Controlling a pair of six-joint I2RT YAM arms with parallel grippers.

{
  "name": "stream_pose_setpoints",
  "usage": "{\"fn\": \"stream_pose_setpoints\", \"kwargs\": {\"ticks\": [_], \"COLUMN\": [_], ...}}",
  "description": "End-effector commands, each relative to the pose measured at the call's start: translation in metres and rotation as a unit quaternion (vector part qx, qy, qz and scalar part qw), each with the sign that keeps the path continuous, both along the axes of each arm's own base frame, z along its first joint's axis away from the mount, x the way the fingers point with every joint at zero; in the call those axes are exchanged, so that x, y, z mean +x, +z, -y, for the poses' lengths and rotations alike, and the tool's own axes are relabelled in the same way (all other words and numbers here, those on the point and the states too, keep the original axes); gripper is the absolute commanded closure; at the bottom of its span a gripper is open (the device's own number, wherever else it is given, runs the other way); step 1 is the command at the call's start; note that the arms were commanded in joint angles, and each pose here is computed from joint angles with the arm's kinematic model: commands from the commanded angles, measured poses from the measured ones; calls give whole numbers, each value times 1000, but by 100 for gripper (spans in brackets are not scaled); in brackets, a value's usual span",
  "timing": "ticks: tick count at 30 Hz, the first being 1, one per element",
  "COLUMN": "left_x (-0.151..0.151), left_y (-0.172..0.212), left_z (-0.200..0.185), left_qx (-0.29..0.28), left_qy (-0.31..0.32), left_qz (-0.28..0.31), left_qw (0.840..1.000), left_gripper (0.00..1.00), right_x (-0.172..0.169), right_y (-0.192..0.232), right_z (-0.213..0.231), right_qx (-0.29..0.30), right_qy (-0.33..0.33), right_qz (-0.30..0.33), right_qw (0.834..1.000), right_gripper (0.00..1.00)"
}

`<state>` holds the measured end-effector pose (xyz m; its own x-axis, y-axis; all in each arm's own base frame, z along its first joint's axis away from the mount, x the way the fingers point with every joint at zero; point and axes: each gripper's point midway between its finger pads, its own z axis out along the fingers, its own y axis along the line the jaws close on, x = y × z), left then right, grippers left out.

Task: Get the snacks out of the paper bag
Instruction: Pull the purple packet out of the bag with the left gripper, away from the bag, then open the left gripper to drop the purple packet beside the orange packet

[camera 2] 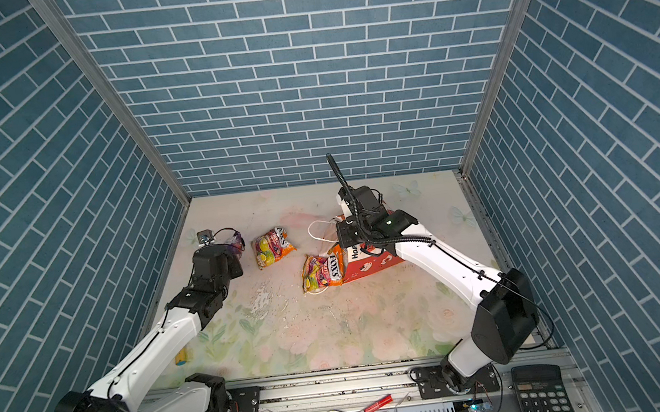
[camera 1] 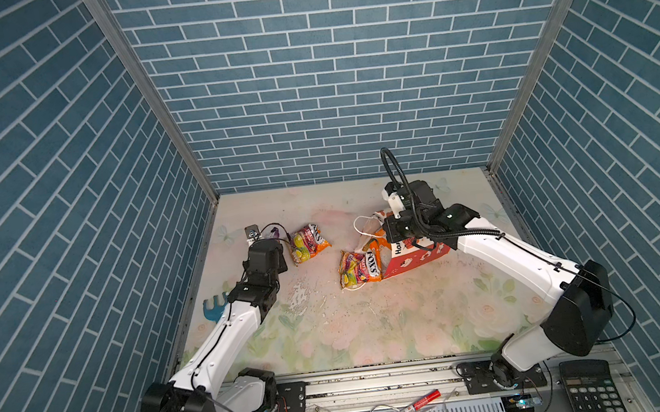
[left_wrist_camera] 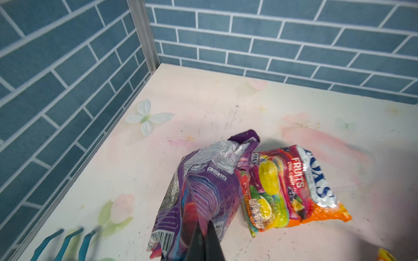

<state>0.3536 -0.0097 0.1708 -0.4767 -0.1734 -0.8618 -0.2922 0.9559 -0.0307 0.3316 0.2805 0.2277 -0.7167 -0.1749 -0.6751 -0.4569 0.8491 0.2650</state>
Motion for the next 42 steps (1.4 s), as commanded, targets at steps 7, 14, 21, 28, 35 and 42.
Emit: {"fn": "stream_pose_setpoints", "kwargs": {"ticks": [7,14,21,28,35,42], "left_x": [42,50,51,43,15,-13], "left_y": [8,1,-3,33,95,108], "left_z": [1,4,8,24,53,127], "left_qx": [-11,-15,-14,-34,-70,-123], "left_qy": [11,9,-3,-50,-108,-239], "left_qz": [2,-17,-23,40,144,146], "left_qw": [1000,1000,1000,997,981,952], "left_gripper": [100,100,78,14,0,0], "right_x": [-1,-2,-2,-2,-2,-1], "right_y": [29,33,33,30,31,30], "right_z": [5,6,9,12,14,12], "right_qx": [44,47,47,42,45,50], "right_qy": [-19,-19,-22,-25,-27,-25], "right_qz": [27,30,31,31,36,36], "right_qw": [999,998,998,998,998,998], "right_gripper": [100,100,100,100,100,100]}}
